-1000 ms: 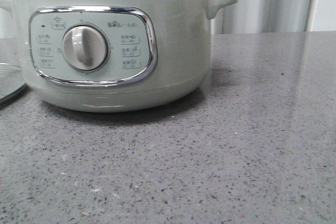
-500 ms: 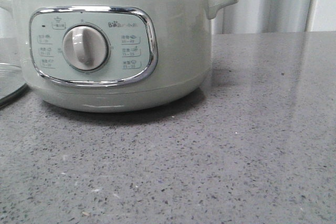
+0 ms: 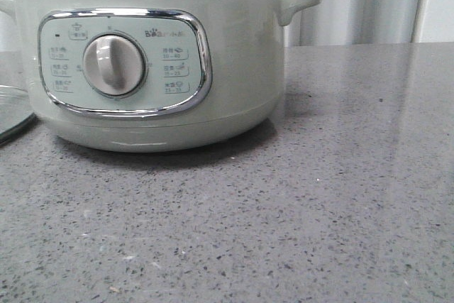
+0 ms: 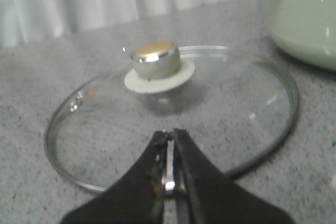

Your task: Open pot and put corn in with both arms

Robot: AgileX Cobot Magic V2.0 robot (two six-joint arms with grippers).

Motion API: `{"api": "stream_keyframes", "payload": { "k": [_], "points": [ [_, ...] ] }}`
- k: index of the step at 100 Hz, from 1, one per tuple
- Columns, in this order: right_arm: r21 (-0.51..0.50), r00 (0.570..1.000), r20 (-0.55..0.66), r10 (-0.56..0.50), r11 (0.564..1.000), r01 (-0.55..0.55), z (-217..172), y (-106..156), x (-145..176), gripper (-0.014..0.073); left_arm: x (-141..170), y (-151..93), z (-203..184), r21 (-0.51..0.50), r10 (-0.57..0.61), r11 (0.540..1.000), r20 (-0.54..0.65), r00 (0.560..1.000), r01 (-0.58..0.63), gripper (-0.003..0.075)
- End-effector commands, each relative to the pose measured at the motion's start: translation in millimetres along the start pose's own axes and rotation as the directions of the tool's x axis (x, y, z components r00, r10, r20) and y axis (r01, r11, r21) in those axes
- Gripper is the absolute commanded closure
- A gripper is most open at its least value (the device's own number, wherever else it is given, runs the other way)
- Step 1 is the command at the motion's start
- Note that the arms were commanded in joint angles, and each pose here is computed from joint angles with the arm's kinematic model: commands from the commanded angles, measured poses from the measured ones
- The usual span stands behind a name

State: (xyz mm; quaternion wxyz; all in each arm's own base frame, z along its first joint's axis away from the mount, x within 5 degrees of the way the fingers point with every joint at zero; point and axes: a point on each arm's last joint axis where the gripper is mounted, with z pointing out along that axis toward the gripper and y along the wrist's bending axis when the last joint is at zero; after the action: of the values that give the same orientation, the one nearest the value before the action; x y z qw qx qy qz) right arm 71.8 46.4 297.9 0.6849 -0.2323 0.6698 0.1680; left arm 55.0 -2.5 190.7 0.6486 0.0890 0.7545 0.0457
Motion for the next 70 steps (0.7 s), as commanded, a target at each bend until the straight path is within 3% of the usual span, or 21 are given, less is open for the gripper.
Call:
{"api": "stream_keyframes", "payload": {
  "k": [1,70],
  "points": [
    [0.013,0.995,0.097,-0.025,1.000,0.024,-0.9,-1.5,-15.3,0.0669,5.5,-1.0,-1.8,0.002,-0.004,1.000,-0.024,1.000,0.004,0.0741],
    [0.013,0.995,0.097,-0.025,1.000,0.024,-0.9,-1.5,-15.3,0.0669,4.6,-0.9,-1.8,0.002,0.002,1.000,-0.015,1.000,-0.002,0.0741]
  ]
}}
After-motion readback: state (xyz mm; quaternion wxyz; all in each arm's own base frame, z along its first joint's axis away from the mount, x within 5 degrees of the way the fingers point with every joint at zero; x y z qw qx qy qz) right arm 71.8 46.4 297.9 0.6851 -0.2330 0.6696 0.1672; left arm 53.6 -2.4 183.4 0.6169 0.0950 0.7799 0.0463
